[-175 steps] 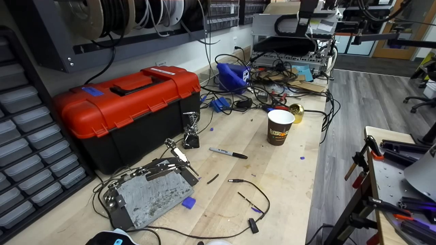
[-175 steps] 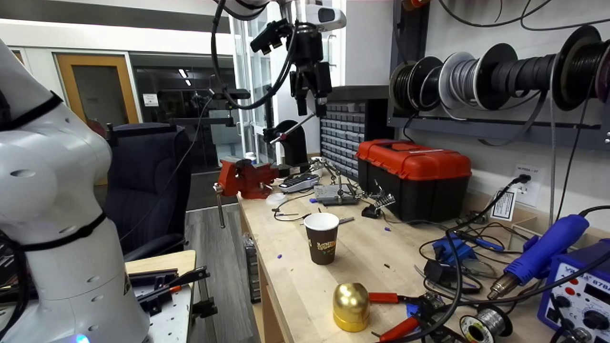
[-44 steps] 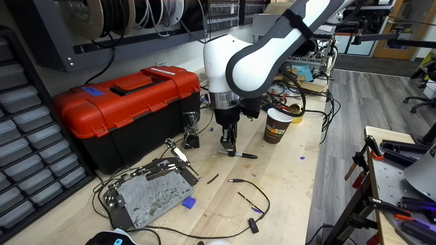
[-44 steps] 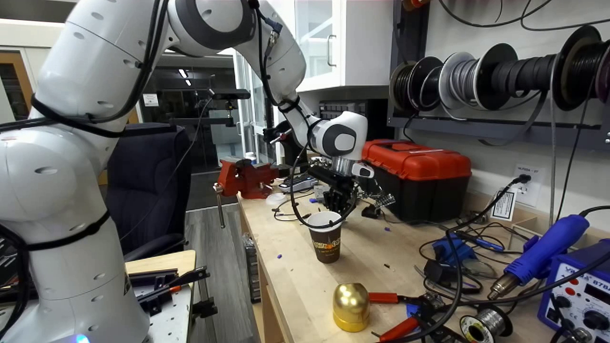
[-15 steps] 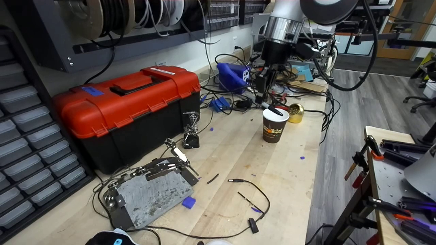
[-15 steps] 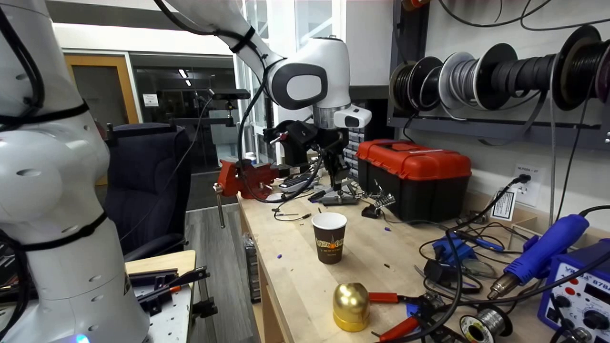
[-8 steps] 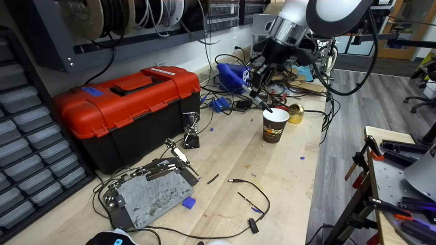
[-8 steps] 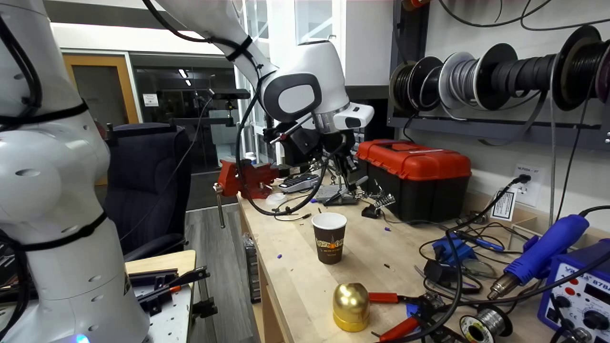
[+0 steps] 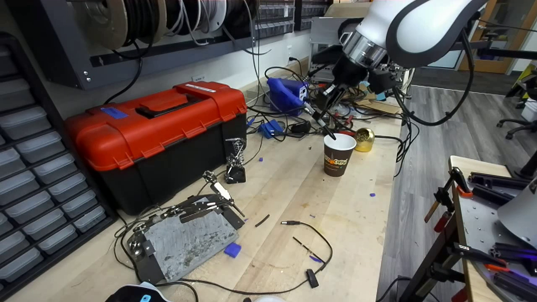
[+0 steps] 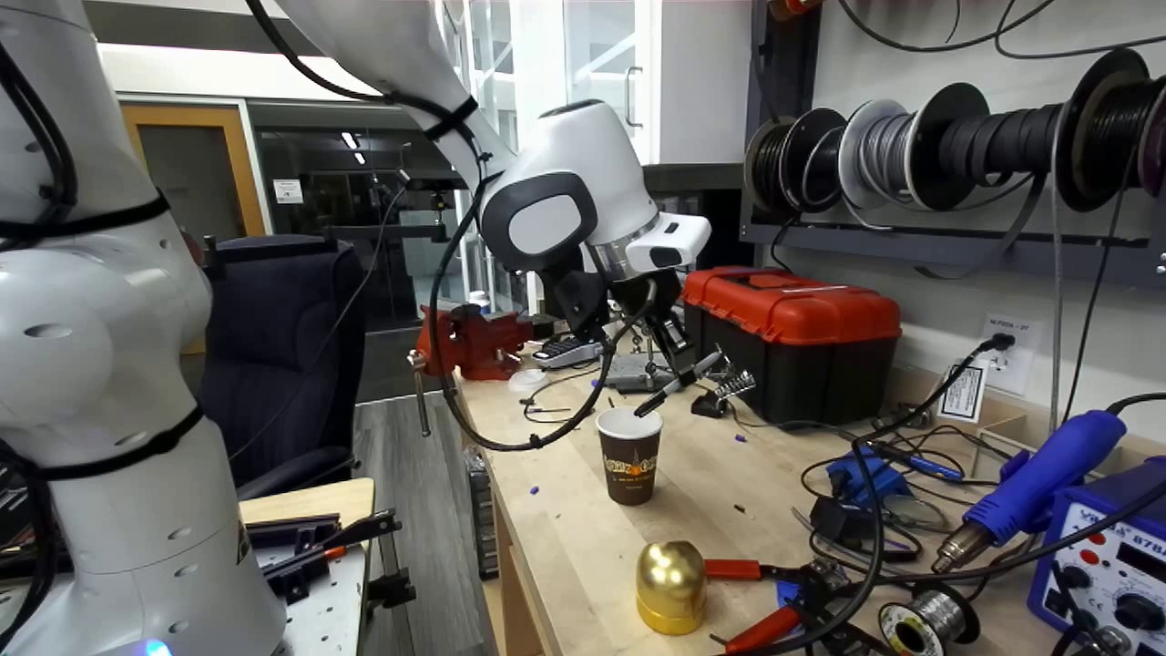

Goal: Put the pen in the cup

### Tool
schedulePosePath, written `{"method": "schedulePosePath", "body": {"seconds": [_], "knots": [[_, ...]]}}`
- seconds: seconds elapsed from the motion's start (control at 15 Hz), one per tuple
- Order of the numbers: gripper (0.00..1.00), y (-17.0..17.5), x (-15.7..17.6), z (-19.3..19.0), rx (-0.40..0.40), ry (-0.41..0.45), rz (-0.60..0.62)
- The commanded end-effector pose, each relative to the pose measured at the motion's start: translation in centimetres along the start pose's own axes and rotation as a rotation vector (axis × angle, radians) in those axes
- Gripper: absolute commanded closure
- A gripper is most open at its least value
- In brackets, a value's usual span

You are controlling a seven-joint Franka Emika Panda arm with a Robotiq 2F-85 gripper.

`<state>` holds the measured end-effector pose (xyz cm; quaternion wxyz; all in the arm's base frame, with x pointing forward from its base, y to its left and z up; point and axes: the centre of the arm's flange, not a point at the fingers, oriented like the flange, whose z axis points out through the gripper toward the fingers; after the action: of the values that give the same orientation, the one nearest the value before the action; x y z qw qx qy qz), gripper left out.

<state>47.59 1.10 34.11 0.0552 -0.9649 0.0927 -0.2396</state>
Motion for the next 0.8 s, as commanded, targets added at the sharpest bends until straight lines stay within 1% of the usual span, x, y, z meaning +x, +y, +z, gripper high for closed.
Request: {"method": "schedulePosePath", "body": {"seconds": [0.0, 0.2, 0.53, 0.6, 0.67, 0.73], "knots": [[0.99, 0.8, -2.1, 0.1, -0.032, 0.072, 0.028], [0.99, 0.9, -3.4, 0.3, -0.039, 0.120, 0.037], [0.99, 0.5, -6.3, 0.7, -0.037, 0.138, 0.034], [0.72, 0.3, -6.7, 0.8, -0.037, 0.141, 0.027], [0.71, 0.1, -7.1, 0.8, -0.037, 0.142, 0.019], [0.65, -0.1, -7.5, 0.9, -0.037, 0.143, 0.016]]}}
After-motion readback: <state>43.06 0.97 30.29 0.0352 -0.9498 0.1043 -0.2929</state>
